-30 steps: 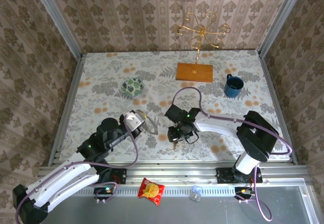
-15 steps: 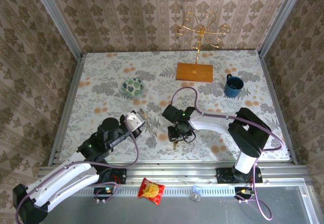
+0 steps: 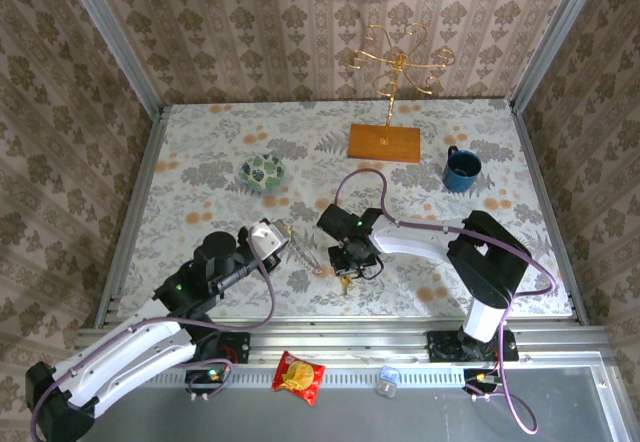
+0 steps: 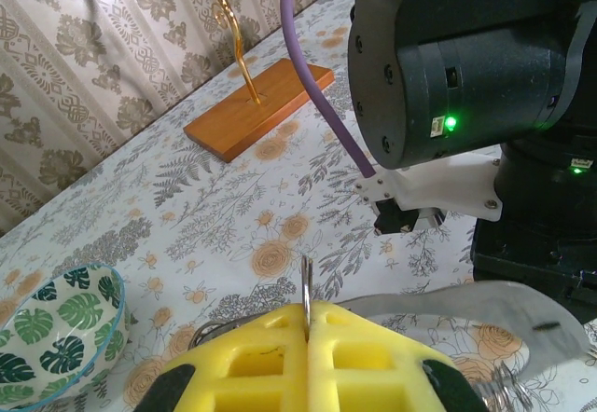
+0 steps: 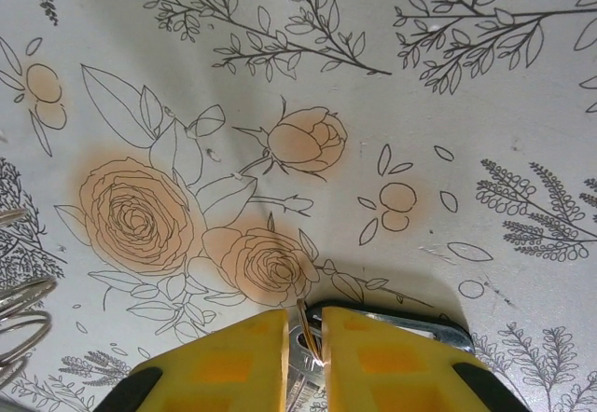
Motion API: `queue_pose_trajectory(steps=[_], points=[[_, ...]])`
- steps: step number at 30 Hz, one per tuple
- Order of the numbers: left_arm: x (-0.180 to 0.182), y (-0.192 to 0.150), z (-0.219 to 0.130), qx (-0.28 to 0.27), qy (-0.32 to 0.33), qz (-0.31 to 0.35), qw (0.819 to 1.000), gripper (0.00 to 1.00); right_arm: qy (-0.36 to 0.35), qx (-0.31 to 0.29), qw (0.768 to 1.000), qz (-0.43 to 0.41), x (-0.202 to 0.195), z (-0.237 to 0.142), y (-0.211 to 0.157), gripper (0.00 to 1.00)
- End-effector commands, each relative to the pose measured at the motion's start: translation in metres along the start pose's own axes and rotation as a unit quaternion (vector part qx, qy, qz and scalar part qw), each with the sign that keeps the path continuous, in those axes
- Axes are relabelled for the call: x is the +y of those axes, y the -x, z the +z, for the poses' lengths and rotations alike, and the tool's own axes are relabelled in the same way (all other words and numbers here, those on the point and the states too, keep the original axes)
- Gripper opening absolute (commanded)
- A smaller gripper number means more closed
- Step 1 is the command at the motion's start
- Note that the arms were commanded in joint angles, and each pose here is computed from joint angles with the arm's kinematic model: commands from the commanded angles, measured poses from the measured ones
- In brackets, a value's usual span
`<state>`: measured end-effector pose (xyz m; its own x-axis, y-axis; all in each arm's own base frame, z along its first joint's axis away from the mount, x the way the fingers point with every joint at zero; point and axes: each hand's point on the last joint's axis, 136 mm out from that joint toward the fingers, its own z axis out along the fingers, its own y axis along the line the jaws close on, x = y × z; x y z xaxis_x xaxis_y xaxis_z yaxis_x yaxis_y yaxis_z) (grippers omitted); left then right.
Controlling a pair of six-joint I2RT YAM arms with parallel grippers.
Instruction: Put the keys on the keyring
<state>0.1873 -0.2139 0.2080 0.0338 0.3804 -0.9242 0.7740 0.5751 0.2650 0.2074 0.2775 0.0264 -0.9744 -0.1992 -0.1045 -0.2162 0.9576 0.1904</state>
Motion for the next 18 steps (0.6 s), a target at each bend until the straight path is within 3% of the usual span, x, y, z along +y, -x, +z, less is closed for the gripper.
queue_pose_trajectory(steps=[1,6,15,18], points=[[0.002,0.007,-0.001,-0.016,0.001,-0.005,1.0,0.0,-0.013,0.013,1.0,-0.001,-0.002,0.003,-0.002,0.19],[0.001,0.007,-0.001,-0.016,0.0,-0.005,1.0,0.0,-0.016,0.016,1.0,-0.003,-0.003,0.003,-0.003,0.17],[0.001,0.008,-0.001,-0.017,-0.002,-0.006,1.0,0.0,-0.019,0.01,1.0,-0.012,-0.003,-0.004,-0.001,0.0],[0.001,0.008,-0.001,-0.017,-0.002,-0.005,1.0,0.0,-0.021,0.003,1.0,-0.022,-0.003,-0.011,0.001,0.0]])
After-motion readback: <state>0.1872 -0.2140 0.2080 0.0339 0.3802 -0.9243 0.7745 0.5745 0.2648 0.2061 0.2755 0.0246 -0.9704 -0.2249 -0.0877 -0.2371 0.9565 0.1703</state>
